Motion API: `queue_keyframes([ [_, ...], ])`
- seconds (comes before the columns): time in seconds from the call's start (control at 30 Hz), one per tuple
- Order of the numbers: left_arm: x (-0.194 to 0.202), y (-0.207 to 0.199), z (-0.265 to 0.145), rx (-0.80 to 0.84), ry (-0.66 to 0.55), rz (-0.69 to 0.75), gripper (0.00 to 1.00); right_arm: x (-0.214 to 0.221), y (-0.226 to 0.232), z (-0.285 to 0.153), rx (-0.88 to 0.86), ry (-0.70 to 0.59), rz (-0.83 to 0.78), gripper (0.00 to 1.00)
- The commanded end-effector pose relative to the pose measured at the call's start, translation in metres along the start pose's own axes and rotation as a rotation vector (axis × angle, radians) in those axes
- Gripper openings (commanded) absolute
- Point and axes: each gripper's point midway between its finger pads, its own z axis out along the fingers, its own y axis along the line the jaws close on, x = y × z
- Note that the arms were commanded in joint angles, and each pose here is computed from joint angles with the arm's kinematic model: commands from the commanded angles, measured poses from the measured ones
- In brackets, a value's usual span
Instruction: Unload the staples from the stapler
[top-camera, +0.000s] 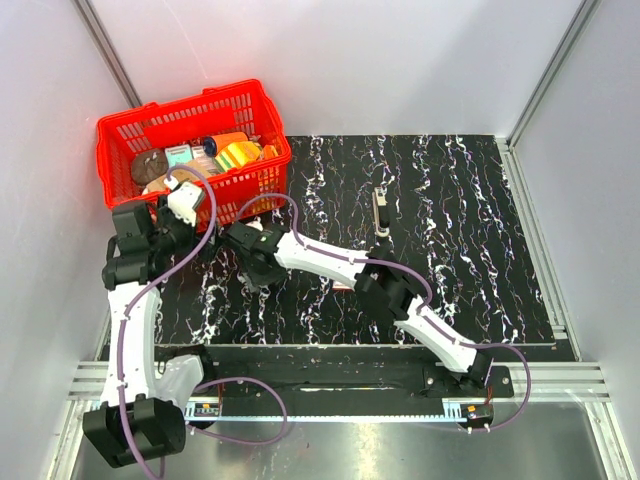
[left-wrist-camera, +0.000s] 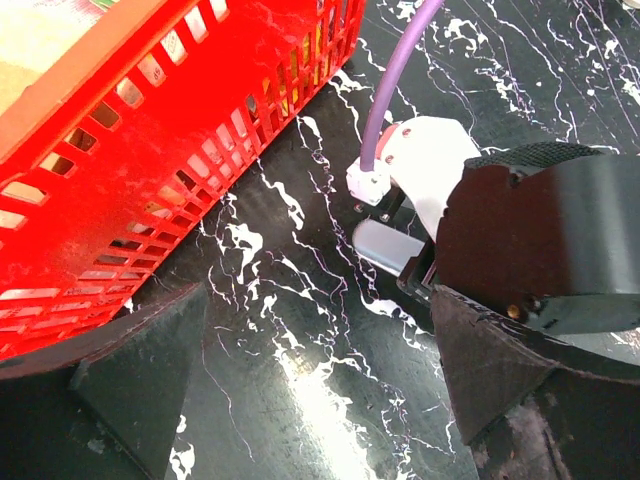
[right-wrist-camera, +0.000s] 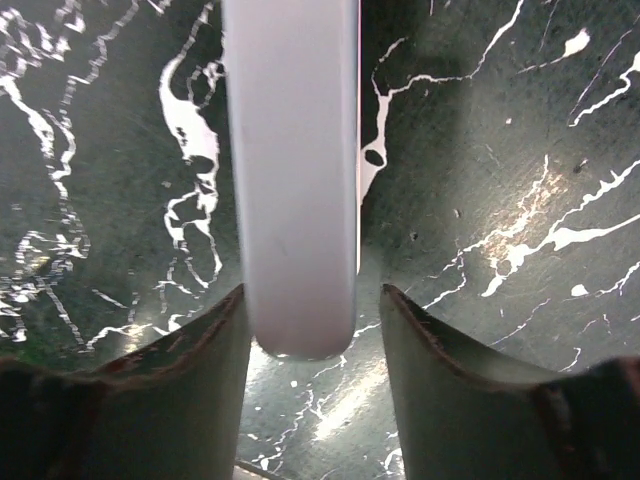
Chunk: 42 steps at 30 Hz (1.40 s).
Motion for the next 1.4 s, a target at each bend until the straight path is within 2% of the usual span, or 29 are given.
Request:
queue_keyframes([
  [0.0,-0.006,-0.012,0.000,0.040,-0.051,0.013,0.99,-0.001,0.001,-0.002,-0.003,0.001,0.006,0.64],
  [0.17,-0.005,-0.010,0.005,0.050,-0.040,-0.009,0.99,-0.009,-0.005,-0.022,0.008,-0.048,0.013,0.70],
  [0.33,-0.006,-0.009,0.007,0.055,-0.035,-0.012,0.99,-0.029,-0.013,-0.069,-0.039,-0.140,0.049,0.77],
  [0.5,-0.008,-0.023,0.011,0.087,-0.025,0.038,0.99,-0.040,-0.070,-0.103,-0.013,-0.246,0.139,0.78],
  [0.6,0.005,-0.047,0.021,0.161,0.039,0.150,0.99,-0.031,-0.120,-0.101,0.043,-0.256,0.205,0.77],
  [0.67,0.020,-0.058,0.033,0.196,0.123,0.213,0.99,-0.019,-0.146,-0.094,0.105,-0.248,0.216,0.72],
  [0.77,0.030,-0.068,0.045,0.235,0.223,0.215,0.99,0.005,-0.174,-0.076,0.198,-0.206,0.215,0.68],
  [0.87,0.025,-0.075,0.049,0.252,0.204,0.202,0.99,0.020,-0.190,-0.061,0.245,-0.209,0.228,0.68],
  [1.07,0.015,-0.080,0.049,0.230,0.137,0.245,0.99,0.020,-0.206,-0.055,0.268,-0.288,0.279,0.65],
  [1.37,0.028,-0.083,0.050,0.235,0.156,0.252,0.99,0.029,-0.212,-0.048,0.245,-0.330,0.325,0.60],
])
